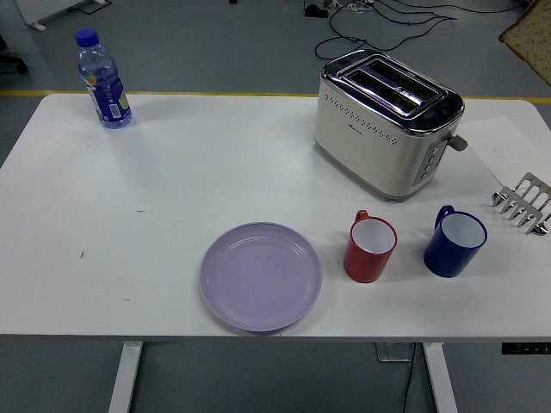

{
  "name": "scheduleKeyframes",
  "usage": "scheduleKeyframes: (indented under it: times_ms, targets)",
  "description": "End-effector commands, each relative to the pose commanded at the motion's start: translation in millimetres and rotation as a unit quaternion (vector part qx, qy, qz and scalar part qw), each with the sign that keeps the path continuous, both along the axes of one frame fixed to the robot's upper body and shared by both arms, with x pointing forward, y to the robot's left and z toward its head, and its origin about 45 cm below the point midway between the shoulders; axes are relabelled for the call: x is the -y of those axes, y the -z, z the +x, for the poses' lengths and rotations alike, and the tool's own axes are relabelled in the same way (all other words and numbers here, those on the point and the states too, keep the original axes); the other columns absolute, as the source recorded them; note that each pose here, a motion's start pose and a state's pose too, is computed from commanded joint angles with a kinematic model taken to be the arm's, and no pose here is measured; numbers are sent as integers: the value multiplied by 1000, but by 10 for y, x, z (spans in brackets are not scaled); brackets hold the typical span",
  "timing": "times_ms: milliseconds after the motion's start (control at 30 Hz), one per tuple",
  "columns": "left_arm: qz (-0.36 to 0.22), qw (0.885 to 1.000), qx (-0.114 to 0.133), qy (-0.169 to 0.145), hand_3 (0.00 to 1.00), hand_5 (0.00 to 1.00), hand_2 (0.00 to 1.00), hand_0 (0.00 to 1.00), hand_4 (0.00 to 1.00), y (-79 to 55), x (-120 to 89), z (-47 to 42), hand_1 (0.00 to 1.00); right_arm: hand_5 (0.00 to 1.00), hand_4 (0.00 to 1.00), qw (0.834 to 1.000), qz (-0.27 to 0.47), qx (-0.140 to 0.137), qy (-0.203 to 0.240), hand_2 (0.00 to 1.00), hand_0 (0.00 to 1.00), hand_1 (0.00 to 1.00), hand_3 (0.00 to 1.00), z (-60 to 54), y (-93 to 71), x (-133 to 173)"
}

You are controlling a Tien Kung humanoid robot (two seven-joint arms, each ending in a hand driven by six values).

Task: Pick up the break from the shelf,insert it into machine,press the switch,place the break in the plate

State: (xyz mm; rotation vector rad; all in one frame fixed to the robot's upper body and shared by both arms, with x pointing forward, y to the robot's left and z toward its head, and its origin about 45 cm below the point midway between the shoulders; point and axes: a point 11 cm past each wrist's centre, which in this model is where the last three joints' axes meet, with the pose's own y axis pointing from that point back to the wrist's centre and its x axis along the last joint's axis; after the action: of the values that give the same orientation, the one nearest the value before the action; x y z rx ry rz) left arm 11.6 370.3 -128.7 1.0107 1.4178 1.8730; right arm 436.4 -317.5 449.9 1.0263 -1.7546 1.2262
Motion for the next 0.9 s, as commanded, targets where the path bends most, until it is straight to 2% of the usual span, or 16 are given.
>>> scheduleKeyframes:
  times_ms: [167, 333, 533, 900]
  targets:
    - [0, 1000, -1, -1, 733, 979, 718, 669, 431, 1, 2, -12, 691, 2, 320, 999, 30, 4, -29, 405, 294, 330, 496, 64, -56, -202]
    - [1, 1000, -3, -1, 732, 979, 718, 669, 431, 2, 2, -26, 690, 2, 322, 996, 67, -4, -61, 402, 294, 324, 496, 138, -48, -394]
    - [2, 1000, -6, -1, 730, 979, 715, 669, 431, 4, 3, -60, 690, 2, 321, 990, 106, -15, -89, 400, 289, 325, 497, 227, 36, -567]
    - [1, 1000, -10, 1, 728, 978, 713, 669, 433, 7, 14, -83, 687, 2, 311, 987, 129, -25, -96, 392, 281, 311, 493, 386, 206, -750]
